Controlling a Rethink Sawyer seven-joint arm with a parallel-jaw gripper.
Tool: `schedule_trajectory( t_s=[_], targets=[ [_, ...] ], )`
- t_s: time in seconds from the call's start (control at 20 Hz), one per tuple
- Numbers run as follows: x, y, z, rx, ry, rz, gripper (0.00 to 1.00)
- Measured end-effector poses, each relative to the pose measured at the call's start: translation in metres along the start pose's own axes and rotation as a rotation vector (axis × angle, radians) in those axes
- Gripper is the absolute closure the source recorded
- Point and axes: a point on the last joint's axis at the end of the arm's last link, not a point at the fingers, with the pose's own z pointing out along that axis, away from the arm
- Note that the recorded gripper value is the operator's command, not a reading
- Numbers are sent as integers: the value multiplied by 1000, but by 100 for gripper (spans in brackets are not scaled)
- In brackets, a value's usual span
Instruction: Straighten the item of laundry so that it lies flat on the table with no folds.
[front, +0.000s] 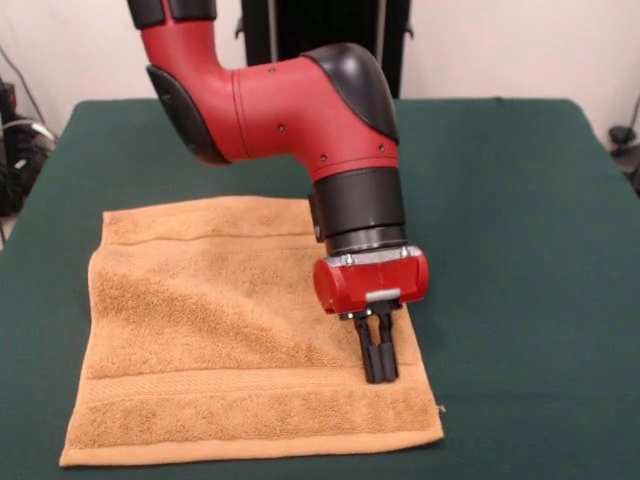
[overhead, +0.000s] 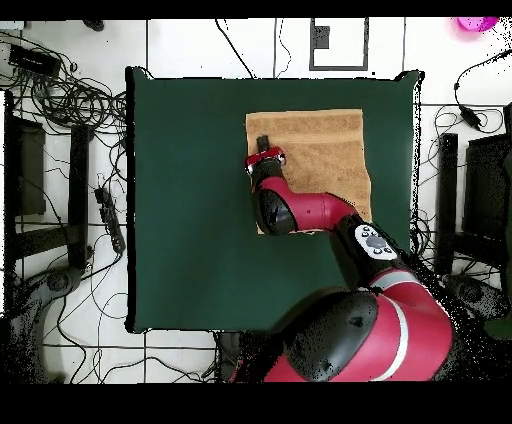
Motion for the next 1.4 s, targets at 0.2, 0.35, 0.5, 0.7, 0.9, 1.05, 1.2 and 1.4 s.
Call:
schedule_trajectory(
  t_s=[0.2,0.35,0.5,0.7,0.9,1.05,1.2,1.4],
  targets=[
    [-3,-2,4,14,0,-33,100],
    [-5,-3,7,25,-1,-58,100],
    [-6,-6,8,34,-2,-69,100],
    [-6,-8,8,38,0,-77,100],
    [-6,-13,5,44,12,-89,100],
    [-6,-19,-6,43,53,-95,100],
    [-8,-23,-16,36,89,-98,100],
    [-14,-27,-41,20,165,-112,100]
  ],
)
